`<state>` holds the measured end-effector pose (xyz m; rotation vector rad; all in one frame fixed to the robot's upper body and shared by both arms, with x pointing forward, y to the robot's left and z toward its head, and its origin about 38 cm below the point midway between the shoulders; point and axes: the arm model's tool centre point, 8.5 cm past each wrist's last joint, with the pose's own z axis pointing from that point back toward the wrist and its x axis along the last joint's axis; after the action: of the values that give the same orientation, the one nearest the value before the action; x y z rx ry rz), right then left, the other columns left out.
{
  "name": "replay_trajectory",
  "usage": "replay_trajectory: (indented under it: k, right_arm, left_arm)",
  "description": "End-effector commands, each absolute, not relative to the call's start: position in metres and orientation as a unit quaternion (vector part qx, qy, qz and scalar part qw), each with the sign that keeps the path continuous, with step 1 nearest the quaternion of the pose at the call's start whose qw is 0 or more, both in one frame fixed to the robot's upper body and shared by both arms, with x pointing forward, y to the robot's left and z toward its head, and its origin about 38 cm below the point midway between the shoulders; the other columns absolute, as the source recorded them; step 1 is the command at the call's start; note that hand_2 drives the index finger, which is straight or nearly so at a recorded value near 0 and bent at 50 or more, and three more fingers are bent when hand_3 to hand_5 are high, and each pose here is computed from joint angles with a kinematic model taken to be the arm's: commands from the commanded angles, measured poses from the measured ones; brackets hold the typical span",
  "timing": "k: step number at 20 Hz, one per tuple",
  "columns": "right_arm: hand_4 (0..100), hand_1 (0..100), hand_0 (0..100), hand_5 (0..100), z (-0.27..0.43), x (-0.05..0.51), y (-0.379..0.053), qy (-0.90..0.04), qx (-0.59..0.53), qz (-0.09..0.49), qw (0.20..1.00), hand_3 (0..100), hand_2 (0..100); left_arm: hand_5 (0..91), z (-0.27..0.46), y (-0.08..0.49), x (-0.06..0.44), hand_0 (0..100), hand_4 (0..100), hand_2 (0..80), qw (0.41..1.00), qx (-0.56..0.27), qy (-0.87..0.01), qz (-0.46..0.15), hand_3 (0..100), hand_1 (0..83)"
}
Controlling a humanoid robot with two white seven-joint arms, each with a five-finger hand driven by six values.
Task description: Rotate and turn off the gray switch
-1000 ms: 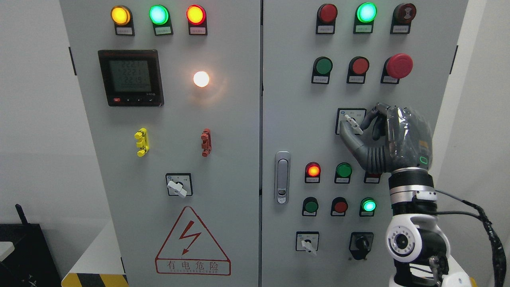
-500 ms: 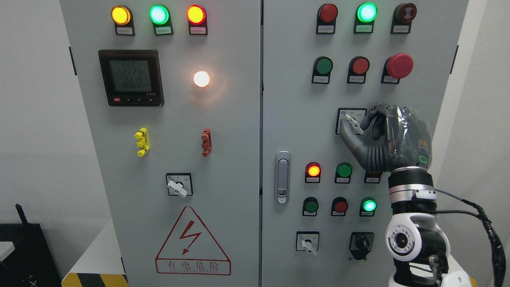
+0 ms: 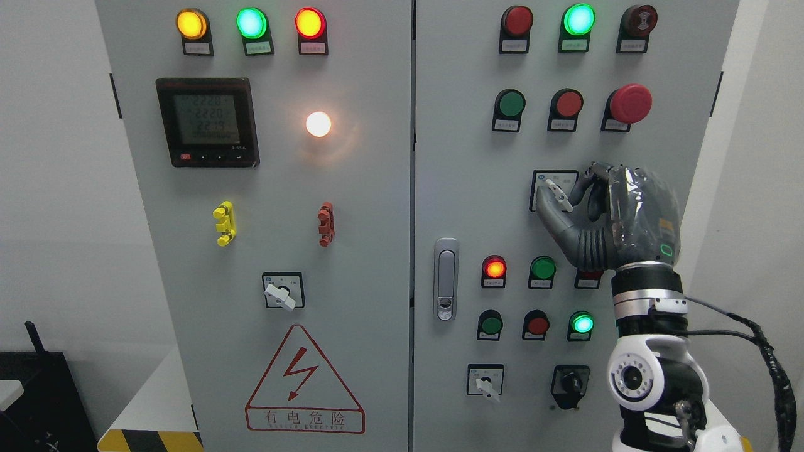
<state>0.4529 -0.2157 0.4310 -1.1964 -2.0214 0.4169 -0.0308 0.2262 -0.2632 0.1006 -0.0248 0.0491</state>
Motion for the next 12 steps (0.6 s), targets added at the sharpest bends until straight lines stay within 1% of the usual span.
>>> replay_trajectory:
  k: [1,12]
  right_arm:
    - [91,40,45,100,0.4309,0.4534,-0.2165,-0.788,-0.466,0.161,0.369,100,73]
    - [91,39,49,100,0.4296,0.4548,-0.215,-0.787,-0.463,0.166,0.373,100,75]
  left_arm:
    - [0.0,-0.2627,0.2261,-0.0356,12,0,0.0,0.998,0.05,-0.005,0.023,0,38.9]
    - [0.0,-0.2627,0.2262,-0.0356,12,0,0.0,0.998,0.051,-0.005,0.023,0,38.9]
